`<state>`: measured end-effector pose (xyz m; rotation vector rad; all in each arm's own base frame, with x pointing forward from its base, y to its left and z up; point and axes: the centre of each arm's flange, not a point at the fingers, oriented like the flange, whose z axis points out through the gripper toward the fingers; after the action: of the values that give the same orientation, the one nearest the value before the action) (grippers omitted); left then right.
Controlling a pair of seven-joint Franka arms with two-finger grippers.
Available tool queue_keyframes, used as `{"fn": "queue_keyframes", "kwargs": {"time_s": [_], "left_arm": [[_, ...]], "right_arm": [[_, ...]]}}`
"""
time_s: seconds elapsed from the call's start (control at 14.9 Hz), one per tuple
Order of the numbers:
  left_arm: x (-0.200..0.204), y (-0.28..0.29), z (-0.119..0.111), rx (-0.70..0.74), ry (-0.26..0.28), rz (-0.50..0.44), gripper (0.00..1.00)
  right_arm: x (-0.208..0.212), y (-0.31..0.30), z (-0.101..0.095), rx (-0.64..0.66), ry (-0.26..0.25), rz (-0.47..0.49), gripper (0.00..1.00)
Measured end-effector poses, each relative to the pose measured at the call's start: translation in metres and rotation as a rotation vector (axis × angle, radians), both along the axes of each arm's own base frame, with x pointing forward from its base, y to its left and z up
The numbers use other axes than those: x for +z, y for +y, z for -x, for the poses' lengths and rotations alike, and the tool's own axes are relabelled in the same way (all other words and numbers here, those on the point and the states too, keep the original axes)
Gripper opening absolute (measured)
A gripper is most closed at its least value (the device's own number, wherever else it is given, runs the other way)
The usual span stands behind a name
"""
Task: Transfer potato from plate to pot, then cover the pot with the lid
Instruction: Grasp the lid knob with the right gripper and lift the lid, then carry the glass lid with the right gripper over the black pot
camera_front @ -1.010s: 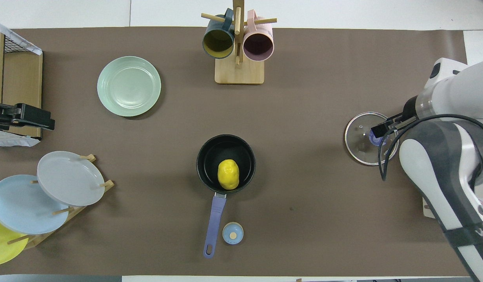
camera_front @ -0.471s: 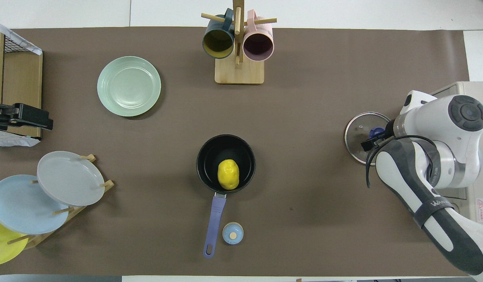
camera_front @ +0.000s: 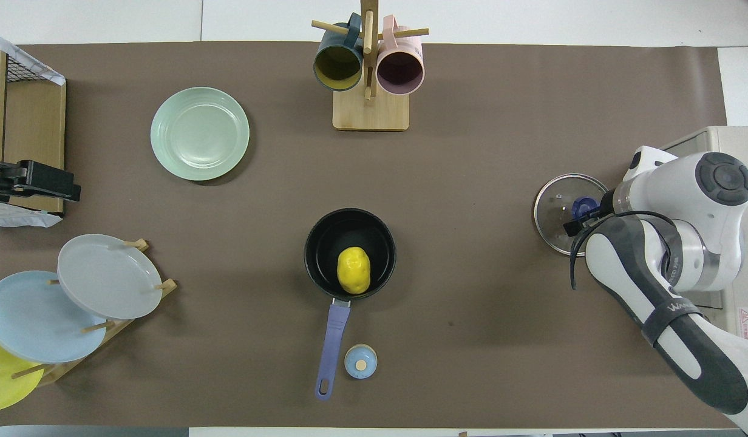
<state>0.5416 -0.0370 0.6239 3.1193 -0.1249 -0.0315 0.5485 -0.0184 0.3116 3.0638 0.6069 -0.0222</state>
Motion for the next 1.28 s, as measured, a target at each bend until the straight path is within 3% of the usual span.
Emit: {"fn": "queue_keyframes", "kwargs": {"time_s": [0.61,0.67,0.81,0.88,1.08,1.28], "left_arm": [[0.000,0.002,0.000,0.003,0.000,0.000,1.00],[0.000,0.002,0.000,0.003,0.000,0.000,1.00],[0.000,0.002,0.000,0.003,0.000,0.000,1.00],[0.000,0.002,0.000,0.003,-0.001,0.000,1.00],[0.000,0.002,0.000,0.003,-0.001,0.000,1.00],[0.000,0.002,0.000,0.003,-0.001,0.000,1.00]], "right_arm": [[0.008,0.013,-0.007,0.018,-0.020,0.000,0.86],[0.009,0.012,-0.007,0.017,-0.020,0.000,0.79],[0.008,0.010,-0.007,0.018,-0.019,0.000,0.76],[0.009,0.010,-0.007,0.018,-0.016,0.000,0.66],[0.020,0.013,-0.011,0.022,0.043,0.000,0.66],[0.046,0.037,-0.025,0.039,0.059,-0.025,0.66]]}}
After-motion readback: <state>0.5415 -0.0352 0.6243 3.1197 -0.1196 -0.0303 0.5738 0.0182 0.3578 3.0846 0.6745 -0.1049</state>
